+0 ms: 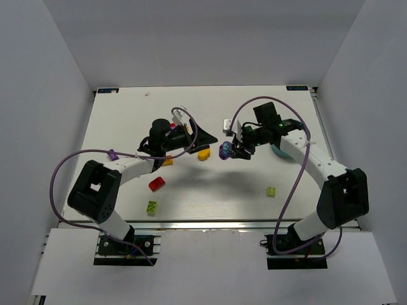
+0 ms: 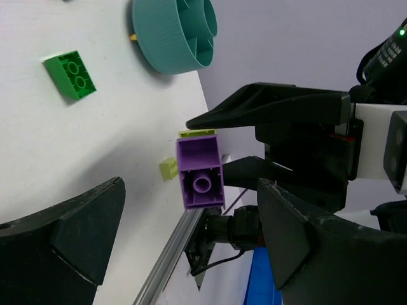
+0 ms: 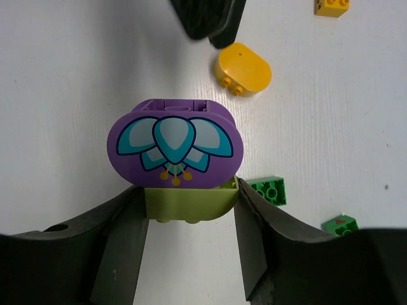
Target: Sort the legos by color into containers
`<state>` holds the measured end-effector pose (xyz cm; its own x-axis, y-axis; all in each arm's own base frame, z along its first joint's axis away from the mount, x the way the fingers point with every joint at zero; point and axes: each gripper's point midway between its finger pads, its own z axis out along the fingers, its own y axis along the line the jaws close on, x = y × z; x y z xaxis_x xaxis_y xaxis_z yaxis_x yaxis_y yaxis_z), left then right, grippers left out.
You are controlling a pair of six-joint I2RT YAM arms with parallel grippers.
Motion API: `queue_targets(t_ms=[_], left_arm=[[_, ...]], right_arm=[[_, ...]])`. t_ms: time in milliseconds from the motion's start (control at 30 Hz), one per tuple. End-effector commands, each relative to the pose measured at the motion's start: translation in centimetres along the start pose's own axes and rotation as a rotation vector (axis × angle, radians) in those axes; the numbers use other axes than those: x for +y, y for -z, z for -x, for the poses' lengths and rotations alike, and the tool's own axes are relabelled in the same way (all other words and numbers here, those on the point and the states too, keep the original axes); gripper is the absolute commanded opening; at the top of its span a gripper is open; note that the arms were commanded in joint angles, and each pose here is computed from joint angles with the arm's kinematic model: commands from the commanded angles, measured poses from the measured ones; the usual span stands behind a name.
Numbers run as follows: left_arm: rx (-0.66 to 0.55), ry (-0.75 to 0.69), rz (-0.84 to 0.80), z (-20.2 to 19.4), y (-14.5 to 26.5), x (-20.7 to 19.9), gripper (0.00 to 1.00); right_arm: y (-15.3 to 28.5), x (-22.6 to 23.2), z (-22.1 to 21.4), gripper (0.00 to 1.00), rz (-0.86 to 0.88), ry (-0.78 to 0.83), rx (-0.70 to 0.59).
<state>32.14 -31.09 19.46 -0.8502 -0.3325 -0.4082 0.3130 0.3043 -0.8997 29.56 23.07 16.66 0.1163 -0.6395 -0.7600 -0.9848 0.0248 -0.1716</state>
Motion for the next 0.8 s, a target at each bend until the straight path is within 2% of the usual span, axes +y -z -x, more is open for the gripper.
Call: queue_targets(t_ms=[0,67,400,533,700,733,767], left_arm=[[0.018,-0.041,-0.072,0.1,-0.7,-2.5,0.94],[0.035,-0.043,-0.073,0.0,-1.1,-2.6,0.93],[0.083,-0.040,-0.062,-0.5,-2.4,-2.4,0.77],[0.090,-0.041,-0.057,-0.5,-2.7,-2.2,0.62],[0.103,-0.043,-0.045,-0.6,-3.1,-2.0,0.52],[0.108,-0.041,-0.042,-0.7,-3.2,-1.9,0.47],[0.112,-0.041,-0.044,-0.7,-3.2,-1.9,0.36]], right_arm=[[-0.1,-1.5,2.8,0.20,-0.025,-0.006,-0.060],[-0.4,-1.7,3.2,0.20,-0.023,-0.004,-0.064],[-1.5,-2.6,4.2,0.19,-0.035,0.007,-0.059],[-1.7,-2.3,4.4,0.21,-0.037,0.019,-0.055],[-1.7,-2.5,4.5,0.23,-0.053,0.022,-0.049],[-1.7,-2.5,4.5,0.23,-0.057,0.019,-0.048],[-1.7,-2.6,4.4,0.24,-0.062,0.018,-0.044]])
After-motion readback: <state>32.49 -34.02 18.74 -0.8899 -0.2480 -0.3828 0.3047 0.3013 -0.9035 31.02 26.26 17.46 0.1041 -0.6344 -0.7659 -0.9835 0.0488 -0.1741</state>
